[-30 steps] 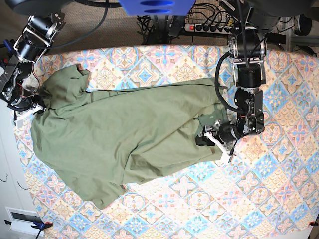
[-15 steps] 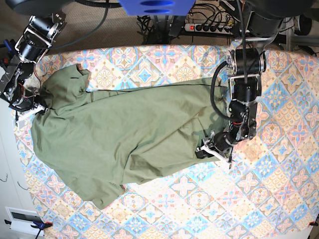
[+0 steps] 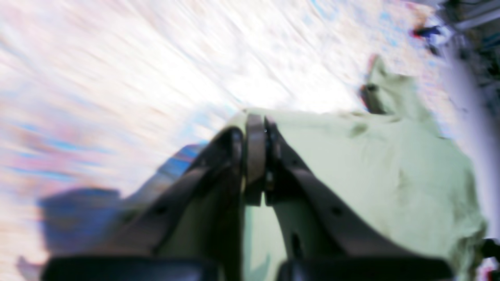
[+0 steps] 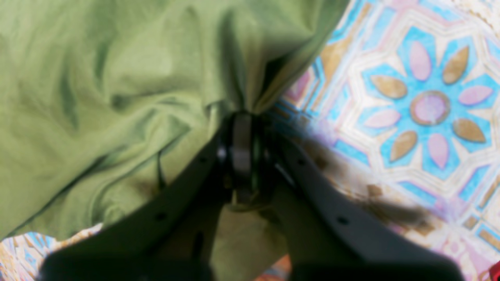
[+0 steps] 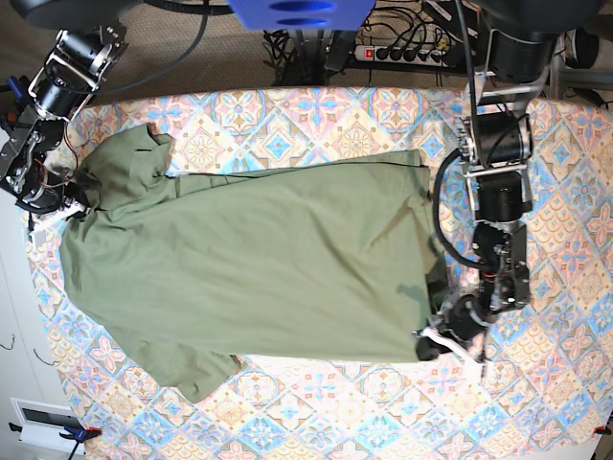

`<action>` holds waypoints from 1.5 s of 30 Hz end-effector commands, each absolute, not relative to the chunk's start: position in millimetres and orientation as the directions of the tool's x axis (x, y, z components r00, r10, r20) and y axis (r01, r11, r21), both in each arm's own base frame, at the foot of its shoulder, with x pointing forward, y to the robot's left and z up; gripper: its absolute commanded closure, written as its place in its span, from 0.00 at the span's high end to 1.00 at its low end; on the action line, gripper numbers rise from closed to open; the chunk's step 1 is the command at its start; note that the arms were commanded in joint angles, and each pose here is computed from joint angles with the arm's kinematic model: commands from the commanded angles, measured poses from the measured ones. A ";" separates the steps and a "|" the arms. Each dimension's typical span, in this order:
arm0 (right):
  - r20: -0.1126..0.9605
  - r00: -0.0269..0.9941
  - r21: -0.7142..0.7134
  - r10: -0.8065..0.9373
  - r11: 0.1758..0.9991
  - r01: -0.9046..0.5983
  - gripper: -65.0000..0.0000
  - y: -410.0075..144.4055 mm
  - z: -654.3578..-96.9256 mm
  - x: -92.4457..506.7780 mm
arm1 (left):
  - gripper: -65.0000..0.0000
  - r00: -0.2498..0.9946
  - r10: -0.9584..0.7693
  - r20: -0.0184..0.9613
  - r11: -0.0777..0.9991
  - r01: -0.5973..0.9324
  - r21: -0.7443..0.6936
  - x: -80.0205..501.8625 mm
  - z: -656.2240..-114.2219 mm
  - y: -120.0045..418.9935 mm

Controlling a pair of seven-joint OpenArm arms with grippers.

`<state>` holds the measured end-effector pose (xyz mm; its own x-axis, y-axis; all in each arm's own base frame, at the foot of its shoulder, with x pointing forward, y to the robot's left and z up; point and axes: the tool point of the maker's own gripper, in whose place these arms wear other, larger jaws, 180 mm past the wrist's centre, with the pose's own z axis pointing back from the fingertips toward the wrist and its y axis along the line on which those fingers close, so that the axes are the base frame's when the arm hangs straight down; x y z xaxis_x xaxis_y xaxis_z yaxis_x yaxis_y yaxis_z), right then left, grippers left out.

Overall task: Layout the t-shirt on the table in an organized manner, then fold the t-shirt properly
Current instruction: 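Grasp the shirt hem with the left gripper and pull it outward, then release the hem and move the left gripper to the shirt's side edge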

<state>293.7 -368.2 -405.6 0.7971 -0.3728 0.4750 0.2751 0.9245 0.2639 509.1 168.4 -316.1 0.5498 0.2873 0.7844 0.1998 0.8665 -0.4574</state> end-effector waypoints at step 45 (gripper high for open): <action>0.511 0.781 0.259 -0.360 0.930 0.260 0.03 -373.0 -392.4 302.6 | 0.51 0.716 0.054 0.696 0.955 0.166 -0.245 299.5 -344.5 224.6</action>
